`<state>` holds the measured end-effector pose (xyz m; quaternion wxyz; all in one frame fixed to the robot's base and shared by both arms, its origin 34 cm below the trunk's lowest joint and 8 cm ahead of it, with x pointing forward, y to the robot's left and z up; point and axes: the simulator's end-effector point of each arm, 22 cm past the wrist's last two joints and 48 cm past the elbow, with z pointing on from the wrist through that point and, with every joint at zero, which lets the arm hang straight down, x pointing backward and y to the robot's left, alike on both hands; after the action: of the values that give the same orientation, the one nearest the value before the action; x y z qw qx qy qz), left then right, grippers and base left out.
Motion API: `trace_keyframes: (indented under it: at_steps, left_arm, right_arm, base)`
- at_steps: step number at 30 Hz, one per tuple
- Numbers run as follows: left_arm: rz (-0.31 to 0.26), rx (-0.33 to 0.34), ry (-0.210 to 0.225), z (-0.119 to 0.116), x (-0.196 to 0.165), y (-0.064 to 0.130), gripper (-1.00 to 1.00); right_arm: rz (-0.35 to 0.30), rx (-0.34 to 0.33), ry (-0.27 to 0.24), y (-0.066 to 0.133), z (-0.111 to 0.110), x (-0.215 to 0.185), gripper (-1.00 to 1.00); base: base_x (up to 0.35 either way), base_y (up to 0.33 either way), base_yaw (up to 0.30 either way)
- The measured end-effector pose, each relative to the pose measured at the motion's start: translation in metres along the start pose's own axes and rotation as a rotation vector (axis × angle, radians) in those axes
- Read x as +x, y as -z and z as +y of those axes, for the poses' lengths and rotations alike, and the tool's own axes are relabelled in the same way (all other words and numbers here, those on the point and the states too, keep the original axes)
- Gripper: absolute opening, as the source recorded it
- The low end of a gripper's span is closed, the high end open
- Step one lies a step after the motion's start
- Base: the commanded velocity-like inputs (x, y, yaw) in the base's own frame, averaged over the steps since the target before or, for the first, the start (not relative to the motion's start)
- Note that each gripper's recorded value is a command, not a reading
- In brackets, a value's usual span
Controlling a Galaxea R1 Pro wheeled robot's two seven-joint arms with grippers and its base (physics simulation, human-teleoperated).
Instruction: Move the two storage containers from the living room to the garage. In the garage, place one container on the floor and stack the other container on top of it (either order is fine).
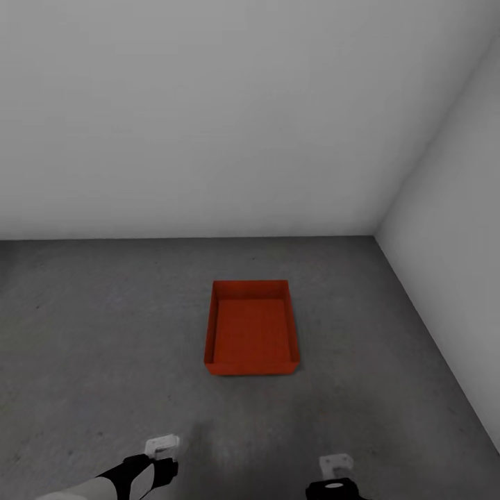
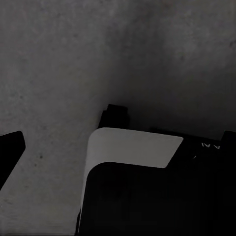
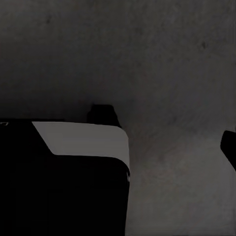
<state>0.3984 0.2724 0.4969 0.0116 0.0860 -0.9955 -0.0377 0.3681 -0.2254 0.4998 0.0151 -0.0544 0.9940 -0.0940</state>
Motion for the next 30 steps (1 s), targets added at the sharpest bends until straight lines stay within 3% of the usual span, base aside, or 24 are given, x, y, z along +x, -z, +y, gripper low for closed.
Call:
trace_keyframes:
  at_steps: [7,10,30]
  left_arm:
    - [0.044,-0.010,-0.002,0.006,0.034,-0.004,1.00]
    - [0.050,-0.012,-0.002,0.007,0.040,-0.004,1.00]
    - [0.047,-0.005,-0.004,0.006,0.052,-0.001,1.00]
  right_arm:
    - [0.087,-0.012,0.017,0.005,0.009,0.101,1.00]
    - [0.098,-0.015,0.020,0.007,0.011,0.122,1.00]
    - [0.060,-0.015,0.004,0.011,0.013,0.120,1.00]
  base:
    - [-0.275,0.000,0.000]
    - [-0.333,0.000,0.000]
    - [-0.026,0.000,0.000]
